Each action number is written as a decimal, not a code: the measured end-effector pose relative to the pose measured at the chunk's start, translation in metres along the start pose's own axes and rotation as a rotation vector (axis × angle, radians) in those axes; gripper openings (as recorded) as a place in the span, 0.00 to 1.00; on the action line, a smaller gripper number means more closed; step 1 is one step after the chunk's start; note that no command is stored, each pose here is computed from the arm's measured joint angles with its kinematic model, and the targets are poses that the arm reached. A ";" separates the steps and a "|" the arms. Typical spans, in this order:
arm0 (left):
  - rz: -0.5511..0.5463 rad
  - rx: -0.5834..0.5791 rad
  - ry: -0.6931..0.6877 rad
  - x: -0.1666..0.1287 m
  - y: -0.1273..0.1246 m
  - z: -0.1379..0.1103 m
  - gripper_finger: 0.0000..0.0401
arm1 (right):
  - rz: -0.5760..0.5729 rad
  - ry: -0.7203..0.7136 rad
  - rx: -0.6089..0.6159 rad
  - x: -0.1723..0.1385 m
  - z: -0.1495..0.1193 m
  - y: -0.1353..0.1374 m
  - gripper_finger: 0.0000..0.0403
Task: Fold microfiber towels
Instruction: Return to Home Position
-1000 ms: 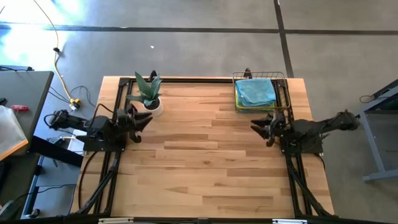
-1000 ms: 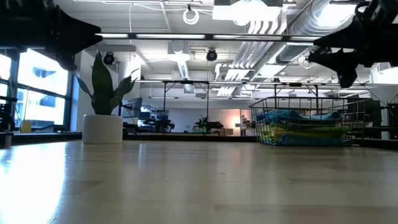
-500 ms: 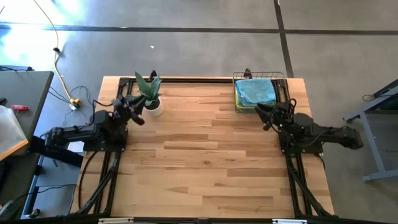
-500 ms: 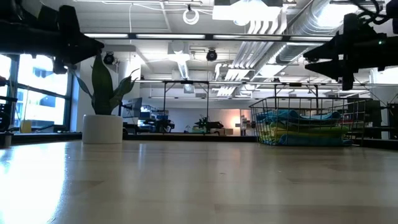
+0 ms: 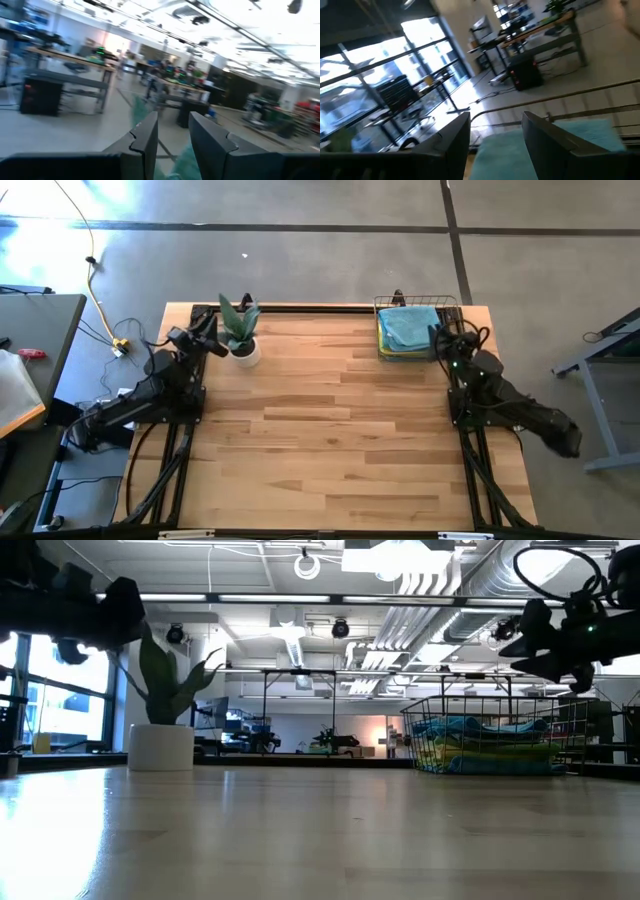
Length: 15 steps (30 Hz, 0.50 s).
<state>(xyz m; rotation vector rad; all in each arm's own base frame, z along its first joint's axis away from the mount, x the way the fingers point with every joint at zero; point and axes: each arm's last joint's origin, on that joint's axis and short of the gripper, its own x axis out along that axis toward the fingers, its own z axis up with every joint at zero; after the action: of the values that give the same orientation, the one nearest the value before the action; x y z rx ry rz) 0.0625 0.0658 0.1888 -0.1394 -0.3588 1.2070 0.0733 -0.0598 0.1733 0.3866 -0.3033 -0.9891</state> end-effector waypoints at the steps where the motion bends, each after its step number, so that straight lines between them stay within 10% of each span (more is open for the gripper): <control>1: 0.021 0.004 -0.007 0.001 0.002 0.000 0.25 | -0.024 -0.013 -0.001 0.001 0.001 -0.002 0.43; 15: 0.168 0.035 -0.053 0.005 0.015 0.003 0.25 | -0.199 -0.100 -0.016 0.005 0.009 -0.019 0.43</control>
<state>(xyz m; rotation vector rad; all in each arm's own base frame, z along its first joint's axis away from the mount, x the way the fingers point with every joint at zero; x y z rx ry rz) 0.0498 0.0759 0.1886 -0.1089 -0.3772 1.3840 0.0582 -0.0746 0.1732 0.3584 -0.3522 -1.2074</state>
